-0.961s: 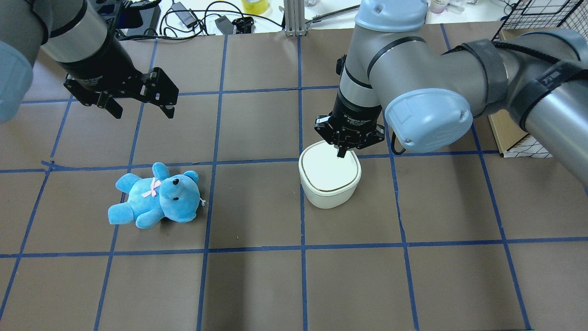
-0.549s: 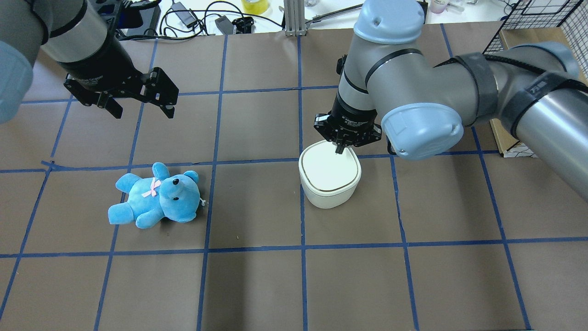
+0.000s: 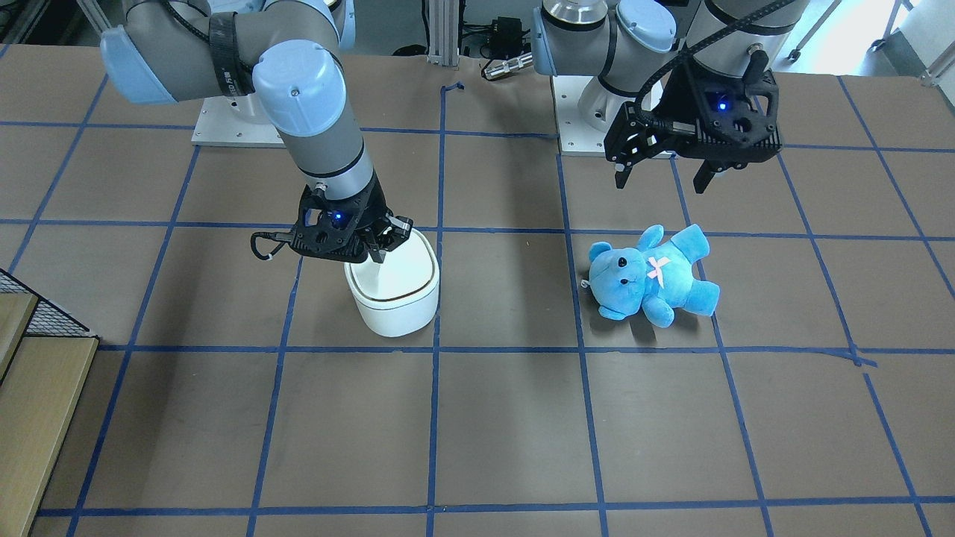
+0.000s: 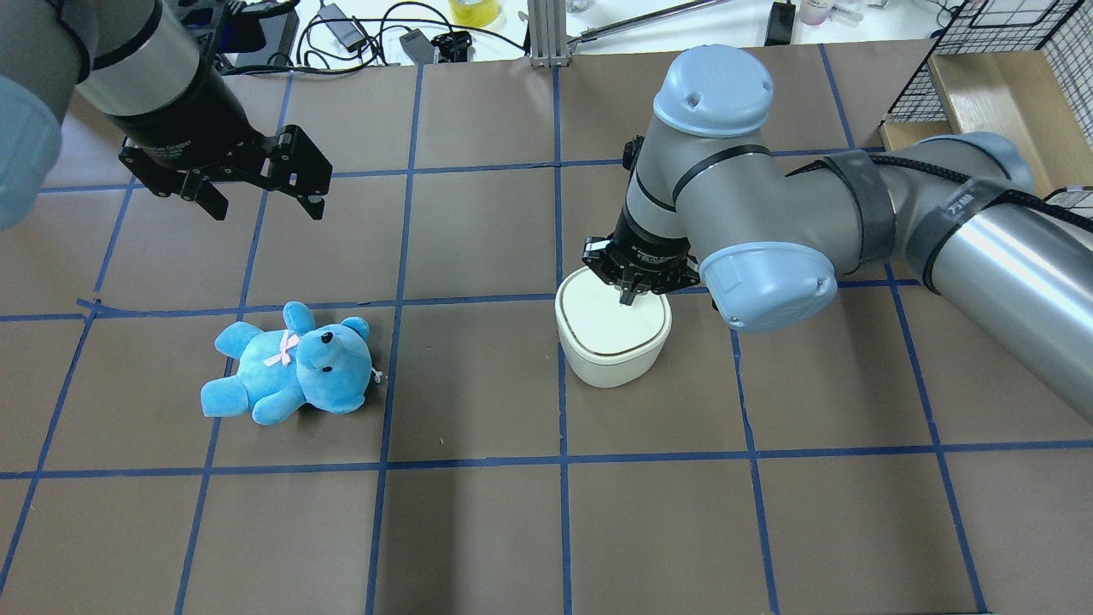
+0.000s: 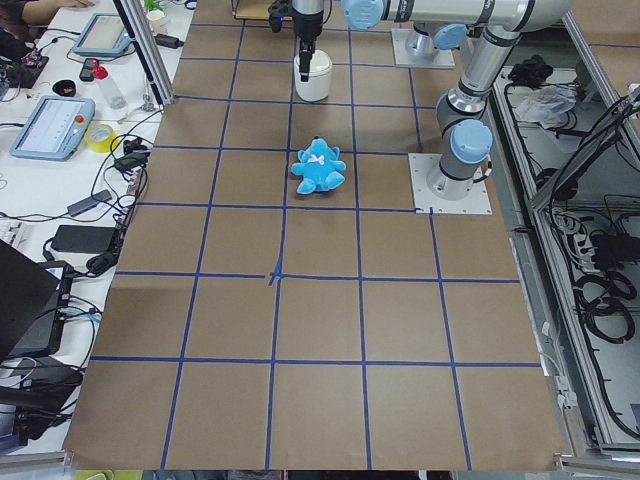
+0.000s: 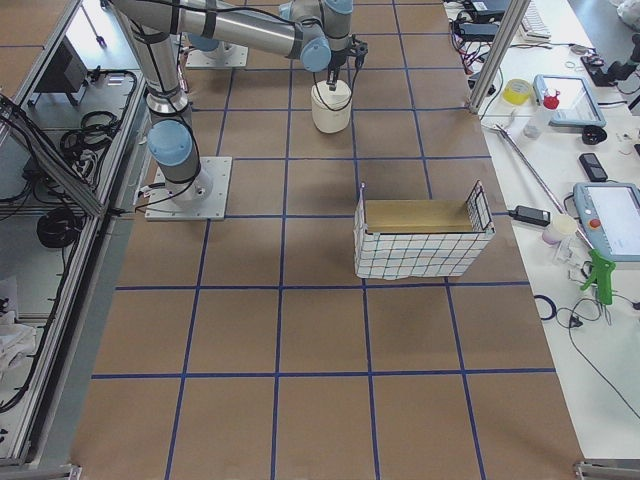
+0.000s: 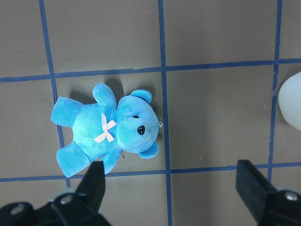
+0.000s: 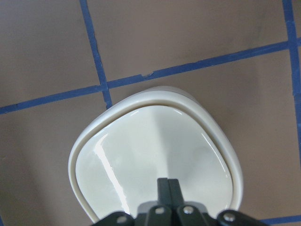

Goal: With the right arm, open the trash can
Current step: 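Lift the right gripper up, letting the lid flip open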

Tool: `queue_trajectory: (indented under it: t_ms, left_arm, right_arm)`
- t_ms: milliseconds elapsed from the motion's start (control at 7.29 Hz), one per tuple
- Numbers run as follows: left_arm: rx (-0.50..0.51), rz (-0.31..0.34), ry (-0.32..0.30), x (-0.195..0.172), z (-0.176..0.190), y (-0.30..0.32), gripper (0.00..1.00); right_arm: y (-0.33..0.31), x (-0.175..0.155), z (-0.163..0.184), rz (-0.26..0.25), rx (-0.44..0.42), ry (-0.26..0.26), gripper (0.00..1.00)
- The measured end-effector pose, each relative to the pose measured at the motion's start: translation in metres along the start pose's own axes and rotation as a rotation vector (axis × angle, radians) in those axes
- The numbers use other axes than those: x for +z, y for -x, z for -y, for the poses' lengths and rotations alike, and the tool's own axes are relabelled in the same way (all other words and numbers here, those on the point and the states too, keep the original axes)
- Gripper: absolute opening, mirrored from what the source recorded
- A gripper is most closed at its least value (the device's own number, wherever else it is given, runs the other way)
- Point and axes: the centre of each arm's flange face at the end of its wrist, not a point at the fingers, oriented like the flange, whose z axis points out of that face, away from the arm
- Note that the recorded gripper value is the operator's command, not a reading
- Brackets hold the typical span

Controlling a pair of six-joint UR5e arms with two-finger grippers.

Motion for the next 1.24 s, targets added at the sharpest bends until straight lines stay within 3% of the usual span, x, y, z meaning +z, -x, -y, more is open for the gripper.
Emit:
queue_trajectory:
  t_ms: [549,824,1235]
  left_arm:
    - [0.000,0.000,0.000,0.000,0.000,0.000,1.00]
    - [0.000,0.000,0.000,0.000,0.000,0.000,1.00]
    - [0.000,-0.001,0.000,0.000,0.000,0.000,1.00]
  right_arm:
    - [-0.003,0.013,-0.002,-0.004,-0.007,0.009,0.00]
    - [-0.001,-0.001,0.003,-0.011,-0.005,-0.002,0.00]
    - [0.007,-0.045,0.010,-0.045,0.012,0.068,0.00]
